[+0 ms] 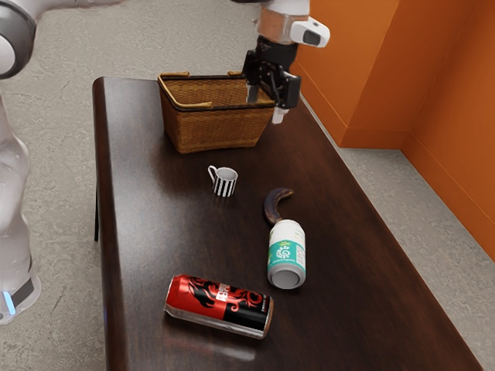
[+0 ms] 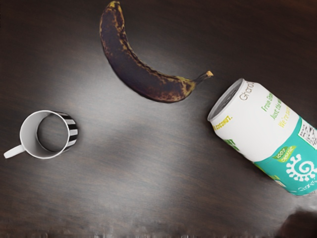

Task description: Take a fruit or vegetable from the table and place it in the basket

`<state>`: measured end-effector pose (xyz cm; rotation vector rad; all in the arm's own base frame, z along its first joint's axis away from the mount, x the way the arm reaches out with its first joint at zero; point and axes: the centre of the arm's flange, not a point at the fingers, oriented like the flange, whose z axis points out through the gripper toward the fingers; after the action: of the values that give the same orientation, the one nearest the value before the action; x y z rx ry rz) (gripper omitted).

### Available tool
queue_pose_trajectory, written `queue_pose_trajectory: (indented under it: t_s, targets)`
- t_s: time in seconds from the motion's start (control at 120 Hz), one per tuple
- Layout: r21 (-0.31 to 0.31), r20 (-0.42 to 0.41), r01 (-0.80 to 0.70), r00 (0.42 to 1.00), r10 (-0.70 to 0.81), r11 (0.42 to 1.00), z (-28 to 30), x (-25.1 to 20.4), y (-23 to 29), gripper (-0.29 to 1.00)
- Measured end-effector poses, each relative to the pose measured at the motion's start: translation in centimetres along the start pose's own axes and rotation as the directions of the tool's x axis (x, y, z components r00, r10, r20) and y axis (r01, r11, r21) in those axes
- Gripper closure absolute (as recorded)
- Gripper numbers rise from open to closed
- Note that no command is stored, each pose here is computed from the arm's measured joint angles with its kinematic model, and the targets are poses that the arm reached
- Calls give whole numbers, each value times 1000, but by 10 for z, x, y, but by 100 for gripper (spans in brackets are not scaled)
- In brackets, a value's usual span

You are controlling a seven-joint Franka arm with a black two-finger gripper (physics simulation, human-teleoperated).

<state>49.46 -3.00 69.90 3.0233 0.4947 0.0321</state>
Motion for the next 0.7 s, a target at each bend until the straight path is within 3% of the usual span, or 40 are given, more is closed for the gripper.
queue_pose_trajectory:
  t_s: [0.4,0.7]
  targets:
    - [-55,78,311,949,-307,949,8,8,17,0]
    - [-1,158,525,840,-519,851,63,63,39,0]
